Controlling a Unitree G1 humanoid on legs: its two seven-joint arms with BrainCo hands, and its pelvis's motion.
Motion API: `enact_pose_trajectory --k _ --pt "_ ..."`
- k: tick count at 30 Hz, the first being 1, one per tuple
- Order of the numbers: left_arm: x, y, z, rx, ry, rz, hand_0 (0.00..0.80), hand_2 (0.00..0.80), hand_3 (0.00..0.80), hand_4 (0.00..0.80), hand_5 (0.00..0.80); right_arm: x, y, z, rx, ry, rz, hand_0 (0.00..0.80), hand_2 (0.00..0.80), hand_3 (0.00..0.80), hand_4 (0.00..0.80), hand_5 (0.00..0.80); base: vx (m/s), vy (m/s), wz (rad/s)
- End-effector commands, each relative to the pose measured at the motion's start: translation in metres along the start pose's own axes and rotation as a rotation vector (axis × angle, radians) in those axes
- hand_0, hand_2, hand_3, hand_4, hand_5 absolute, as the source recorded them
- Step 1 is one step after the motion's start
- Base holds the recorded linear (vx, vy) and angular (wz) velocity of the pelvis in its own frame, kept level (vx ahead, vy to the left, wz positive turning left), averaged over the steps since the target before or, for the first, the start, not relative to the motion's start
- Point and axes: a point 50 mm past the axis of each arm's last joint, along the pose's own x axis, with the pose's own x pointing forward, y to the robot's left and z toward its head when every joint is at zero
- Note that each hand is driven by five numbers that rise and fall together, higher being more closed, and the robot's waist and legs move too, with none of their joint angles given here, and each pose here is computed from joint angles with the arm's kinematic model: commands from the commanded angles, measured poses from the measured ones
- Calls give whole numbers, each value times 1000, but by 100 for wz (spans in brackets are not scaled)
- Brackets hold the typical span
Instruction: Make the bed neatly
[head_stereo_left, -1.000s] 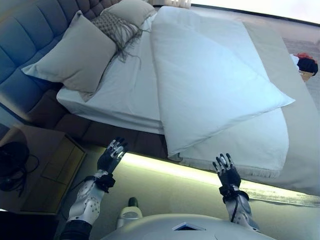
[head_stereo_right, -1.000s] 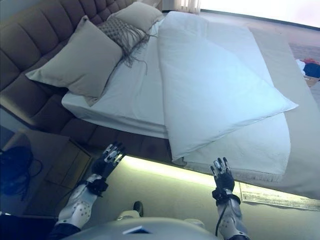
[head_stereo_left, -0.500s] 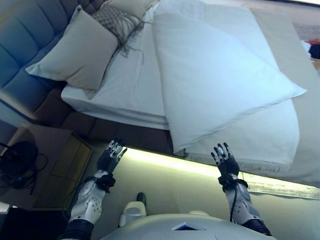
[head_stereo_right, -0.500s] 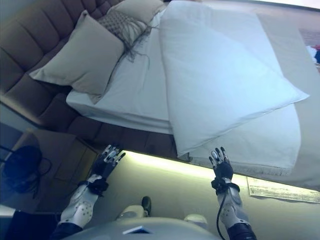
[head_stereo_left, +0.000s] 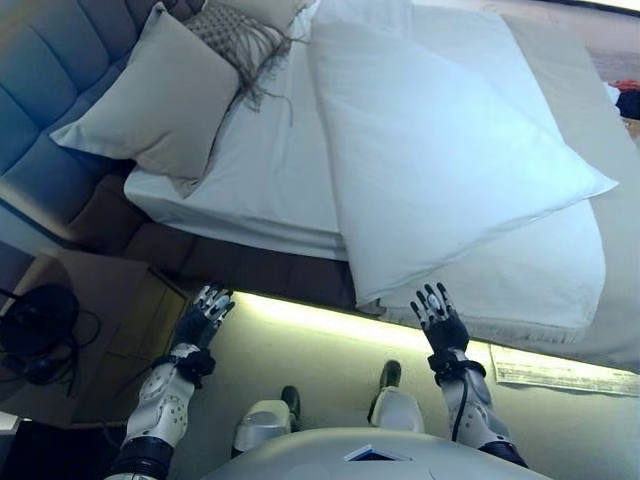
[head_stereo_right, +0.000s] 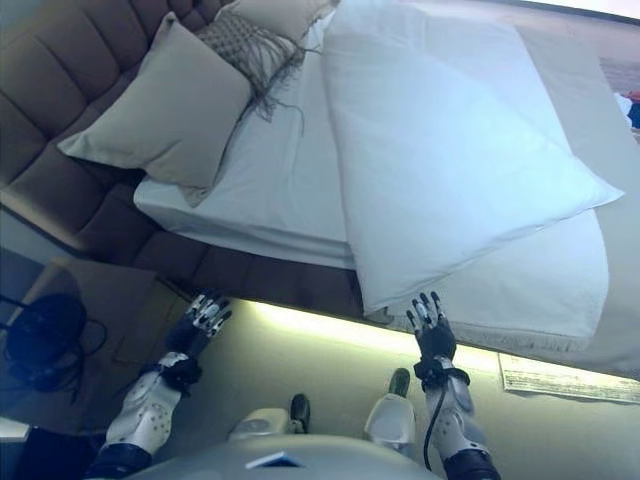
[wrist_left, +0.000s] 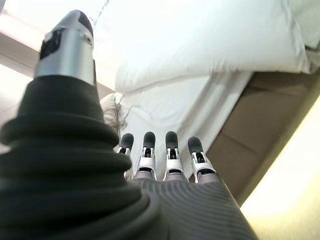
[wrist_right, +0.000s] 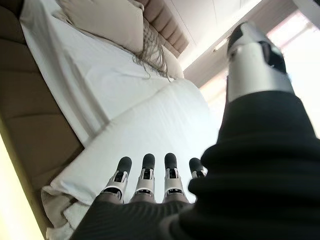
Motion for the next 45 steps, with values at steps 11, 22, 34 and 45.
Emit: enact_pose_trajectory --k 11,22,34,45 --pt "-9 -11 15 -67 -70 -105 0 0 0 0 0 5 6 28 -85 -44 74 0 0 0 0 0 375 -408 22" --pt "3 -28 3 -49 -36 -166 0 0 0 0 0 -2 -4 29 -39 -62 27 0 0 0 0 0 240 -92 21" --pt "-8 -16 0 -27 -41 -142 0 0 0 0 0 -13 -11 19 -54 -48 23 0 0 0 0 0 412 186 -13" --pt "-3 -11 8 50 -17 -127 0 0 0 0 0 -27 -9 4 6 -41 13 0 0 0 0 0 351 251 -29"
